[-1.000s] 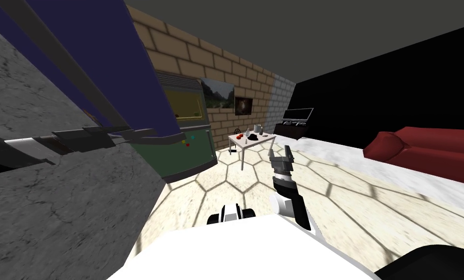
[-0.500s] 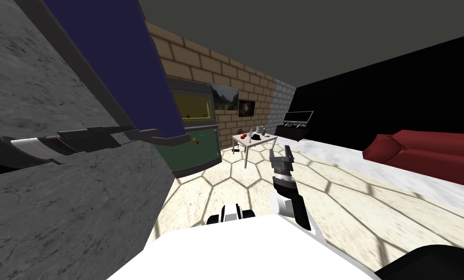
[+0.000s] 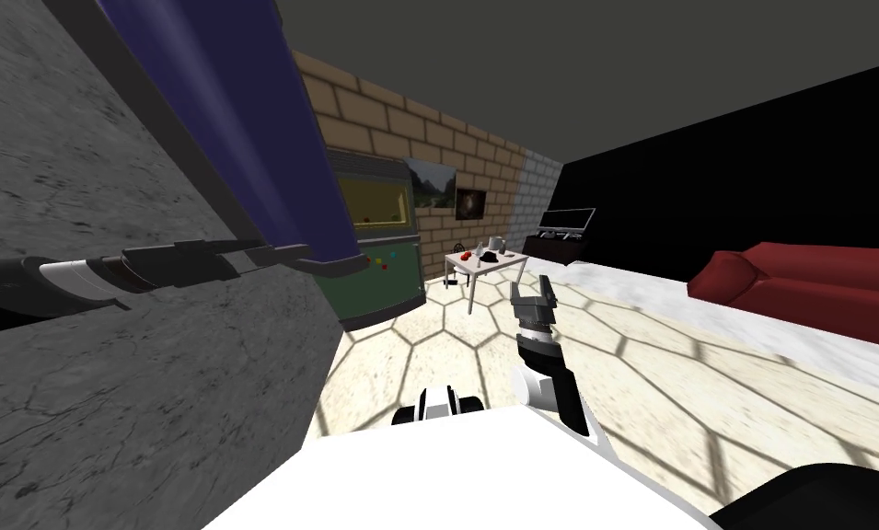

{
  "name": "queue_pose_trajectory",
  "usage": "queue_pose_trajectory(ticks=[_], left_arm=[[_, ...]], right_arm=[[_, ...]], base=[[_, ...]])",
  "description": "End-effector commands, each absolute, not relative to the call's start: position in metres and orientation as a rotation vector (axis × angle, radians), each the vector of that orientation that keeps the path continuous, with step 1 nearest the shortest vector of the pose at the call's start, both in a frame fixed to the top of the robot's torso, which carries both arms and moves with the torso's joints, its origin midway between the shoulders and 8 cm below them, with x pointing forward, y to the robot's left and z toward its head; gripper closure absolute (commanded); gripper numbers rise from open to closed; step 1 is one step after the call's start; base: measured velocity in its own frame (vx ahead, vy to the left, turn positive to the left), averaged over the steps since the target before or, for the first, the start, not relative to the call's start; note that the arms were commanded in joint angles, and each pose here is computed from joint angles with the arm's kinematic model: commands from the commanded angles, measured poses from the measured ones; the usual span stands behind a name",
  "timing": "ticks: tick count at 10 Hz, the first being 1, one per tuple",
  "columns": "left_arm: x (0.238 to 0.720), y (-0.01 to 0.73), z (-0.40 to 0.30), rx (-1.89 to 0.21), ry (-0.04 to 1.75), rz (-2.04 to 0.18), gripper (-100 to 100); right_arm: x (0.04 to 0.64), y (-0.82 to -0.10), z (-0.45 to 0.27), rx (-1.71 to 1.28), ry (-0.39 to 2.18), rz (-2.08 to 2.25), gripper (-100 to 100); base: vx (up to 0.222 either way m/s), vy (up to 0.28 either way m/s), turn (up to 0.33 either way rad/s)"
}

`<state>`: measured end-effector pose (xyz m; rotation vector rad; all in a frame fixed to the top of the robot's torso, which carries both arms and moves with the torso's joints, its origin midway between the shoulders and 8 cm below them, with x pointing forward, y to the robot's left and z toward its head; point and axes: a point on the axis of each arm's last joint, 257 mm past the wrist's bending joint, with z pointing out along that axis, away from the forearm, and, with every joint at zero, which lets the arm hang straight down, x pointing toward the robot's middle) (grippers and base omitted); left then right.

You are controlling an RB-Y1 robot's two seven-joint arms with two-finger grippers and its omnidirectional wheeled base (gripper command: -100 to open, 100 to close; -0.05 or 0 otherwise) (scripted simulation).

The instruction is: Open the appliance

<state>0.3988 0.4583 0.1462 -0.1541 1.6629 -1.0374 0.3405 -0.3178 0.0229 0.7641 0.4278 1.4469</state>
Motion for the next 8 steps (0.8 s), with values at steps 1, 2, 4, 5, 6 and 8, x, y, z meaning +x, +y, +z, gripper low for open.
queue_pose_trajectory(ticks=[1, 2, 4, 5, 6, 8], left_arm=[[0.392, 0.445, 0.149, -0.118, 1.668, -1.074, 100], [0.389, 0.438, 0.149, -0.101, 1.673, -1.091, 100], [0.383, 0.425, 0.148, -0.067, 1.681, -1.124, 100], [0.38, 0.419, 0.148, -0.049, 1.685, -1.141, 100], [0.385, 0.41, 0.161, -0.036, 1.702, -1.149, -100], [0.39, 0.397, 0.178, -0.017, 1.706, -1.164, -100]], right_arm=[[0.34, -0.318, 0.023, 0.764, 0.428, 1.447, 0], [0.34, -0.318, 0.023, 0.764, 0.428, 1.447, 0], [0.34, -0.318, 0.023, 0.764, 0.428, 1.447, 0], [0.34, -0.318, 0.023, 0.764, 0.428, 1.447, 0], [0.34, -0.318, 0.023, 0.764, 0.428, 1.447, 0], [0.34, -0.318, 0.023, 0.764, 0.428, 1.447, 0]], base=[[-0.109, 0.214, 0.004], [-0.094, 0.216, 0.0], [-0.117, 0.27, -0.004], [-0.132, 0.237, -0.003], [-0.054, 0.117, 0.186], [0.048, -0.002, 0.128]])
